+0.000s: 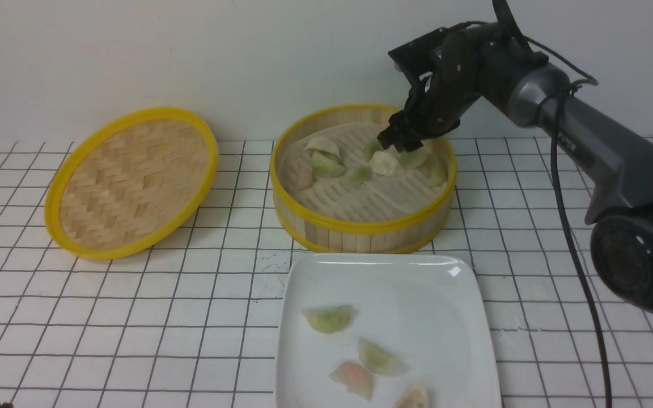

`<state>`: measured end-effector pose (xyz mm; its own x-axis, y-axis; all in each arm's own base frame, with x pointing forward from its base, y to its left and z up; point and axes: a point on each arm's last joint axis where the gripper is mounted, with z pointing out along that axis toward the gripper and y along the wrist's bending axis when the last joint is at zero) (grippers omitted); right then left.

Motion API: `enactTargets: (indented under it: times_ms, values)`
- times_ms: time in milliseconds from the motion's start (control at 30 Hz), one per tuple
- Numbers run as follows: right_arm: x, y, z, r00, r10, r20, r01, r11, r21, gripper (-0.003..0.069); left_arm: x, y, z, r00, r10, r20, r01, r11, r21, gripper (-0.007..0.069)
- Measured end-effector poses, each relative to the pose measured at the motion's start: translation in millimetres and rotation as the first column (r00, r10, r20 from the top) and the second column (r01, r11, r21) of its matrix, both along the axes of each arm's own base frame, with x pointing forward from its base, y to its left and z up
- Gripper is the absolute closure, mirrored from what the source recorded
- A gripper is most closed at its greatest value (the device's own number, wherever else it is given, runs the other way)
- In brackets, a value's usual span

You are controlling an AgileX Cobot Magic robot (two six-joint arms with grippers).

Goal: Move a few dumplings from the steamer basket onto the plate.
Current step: Use the right arm to grab a dumpling from inside the steamer

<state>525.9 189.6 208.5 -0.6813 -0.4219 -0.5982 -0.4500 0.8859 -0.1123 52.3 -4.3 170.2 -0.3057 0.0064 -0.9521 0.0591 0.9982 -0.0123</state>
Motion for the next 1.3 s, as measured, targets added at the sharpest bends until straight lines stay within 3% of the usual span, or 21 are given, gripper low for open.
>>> enactTargets:
  times_ms: [233,500,833,933,1167,1300]
  values:
    - [2.2,0.8,-7.8,1.000,-0.019,-0.008,0.019,1.000,0.013,0.0321,0.0,0.0,0.0,1.000,0.000,0.000,0.000,1.000,0.000,0.0631]
    - [7.1,0.6,-45.1,0.998,-0.023,-0.055,0.021,0.999,-0.031,0.0322,0.0,0.0,0.0,1.000,0.000,0.000,0.000,1.000,0.000,0.0631]
    - [3.9,-0.8,-39.4,0.994,-0.031,-0.104,0.026,0.999,-0.048,0.0370,0.0,0.0,0.0,1.000,0.000,0.000,0.000,1.000,0.000,0.0631]
    - [-2.3,-1.8,-17.6,0.989,-0.035,-0.143,0.029,0.999,-0.044,0.0370,0.0,0.0,0.0,1.000,0.000,0.000,0.000,1.000,0.000,0.0631]
    - [-22.9,10.4,61.9,0.999,0.009,-0.043,-0.005,0.996,0.087,0.0370,0.0,0.0,0.0,1.000,0.000,0.000,0.000,1.000,0.000,0.0631]
    - [-59.5,13.1,108.5,0.997,0.035,-0.071,-0.023,0.988,0.156,0.0370,0.0,0.0,0.0,1.000,0.000,0.000,0.000,1.000,0.000,0.0631]
